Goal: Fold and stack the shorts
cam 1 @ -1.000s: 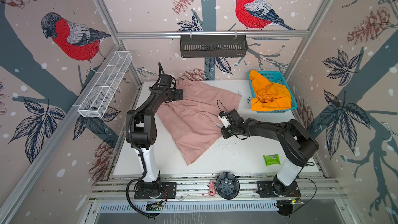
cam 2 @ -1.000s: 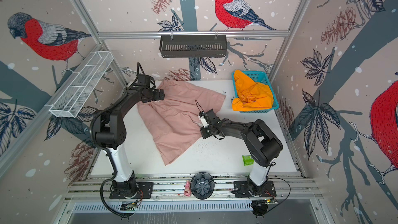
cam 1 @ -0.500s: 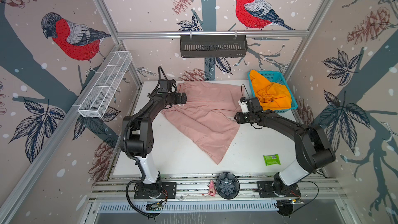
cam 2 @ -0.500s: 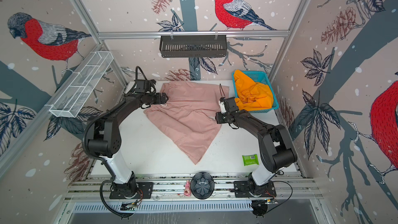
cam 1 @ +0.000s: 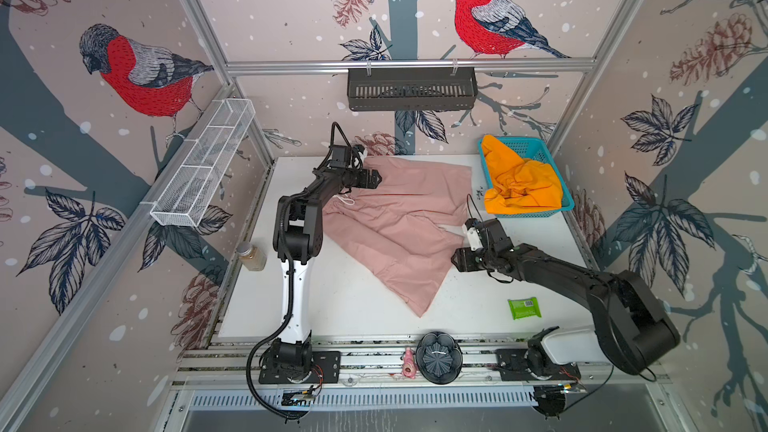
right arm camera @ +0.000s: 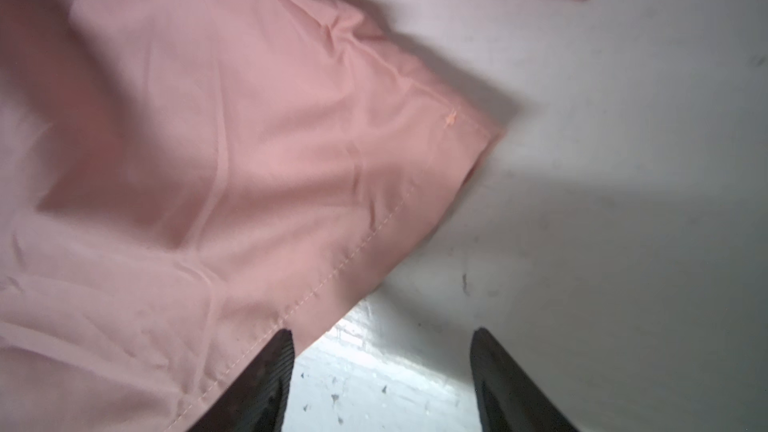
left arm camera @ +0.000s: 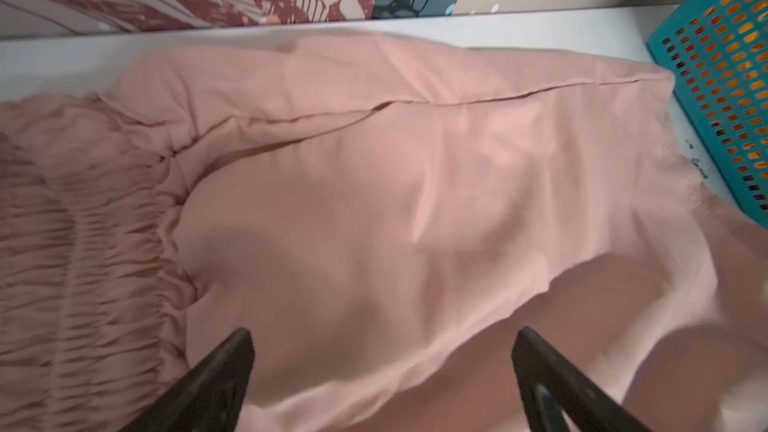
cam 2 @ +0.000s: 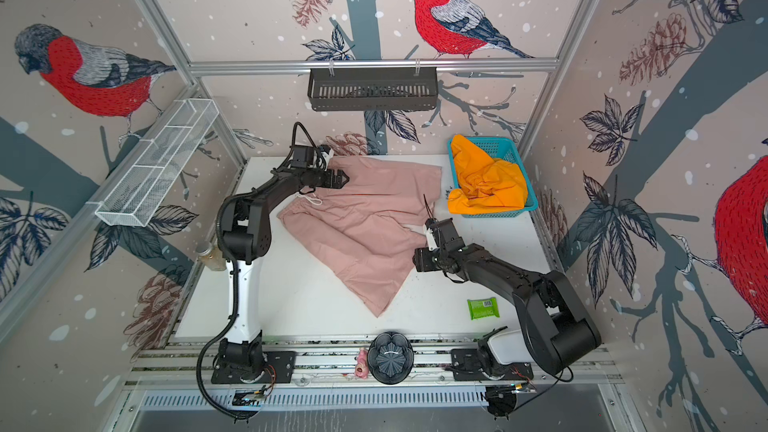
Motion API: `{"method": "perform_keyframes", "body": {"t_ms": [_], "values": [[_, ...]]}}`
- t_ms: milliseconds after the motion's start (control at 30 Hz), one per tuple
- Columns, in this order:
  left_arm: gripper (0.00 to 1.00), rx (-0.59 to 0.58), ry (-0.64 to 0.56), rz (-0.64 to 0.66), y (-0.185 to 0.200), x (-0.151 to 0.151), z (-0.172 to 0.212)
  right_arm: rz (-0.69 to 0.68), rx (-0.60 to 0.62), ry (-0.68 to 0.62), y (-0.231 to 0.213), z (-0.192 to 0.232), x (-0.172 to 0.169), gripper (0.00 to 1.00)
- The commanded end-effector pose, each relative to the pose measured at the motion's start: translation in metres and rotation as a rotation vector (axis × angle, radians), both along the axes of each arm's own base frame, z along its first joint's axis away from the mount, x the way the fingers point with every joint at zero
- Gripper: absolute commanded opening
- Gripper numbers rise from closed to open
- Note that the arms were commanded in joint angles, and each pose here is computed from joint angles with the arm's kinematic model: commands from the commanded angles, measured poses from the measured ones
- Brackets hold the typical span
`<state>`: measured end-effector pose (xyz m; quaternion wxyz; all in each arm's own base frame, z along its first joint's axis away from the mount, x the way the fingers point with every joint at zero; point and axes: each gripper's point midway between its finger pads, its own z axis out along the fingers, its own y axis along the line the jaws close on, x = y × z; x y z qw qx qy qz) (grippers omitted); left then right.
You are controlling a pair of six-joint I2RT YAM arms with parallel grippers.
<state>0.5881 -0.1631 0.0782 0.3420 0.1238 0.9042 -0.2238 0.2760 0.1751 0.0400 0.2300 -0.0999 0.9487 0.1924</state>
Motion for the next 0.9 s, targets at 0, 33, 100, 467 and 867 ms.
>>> {"method": "perform_keyframes", "body": {"t_ms": [0, 33, 100, 467, 867], "values": [[0.97, 0.025, 0.013, 0.066, 0.013, 0.003, -0.009, -0.016, 0.098, -0.059, 0.021, 0.010, 0.018, 0.69], [0.97, 0.025, 0.026, 0.091, 0.020, 0.000, -0.012, -0.017, 0.096, -0.062, 0.022, 0.009, 0.021, 0.69], [0.97, 0.028, 0.051, 0.146, 0.035, -0.008, -0.016, -0.020, 0.091, -0.077, 0.023, 0.007, 0.030, 0.69], [0.97, 0.006, 0.099, 0.304, 0.083, -0.048, -0.025, 0.013, 0.059, -0.083, 0.029, -0.016, 0.107, 0.32], [0.97, -0.011, 0.089, 0.382, 0.093, -0.076, 0.000, -0.032, 0.016, -0.157, 0.000, 0.018, 0.191, 0.38]]}}
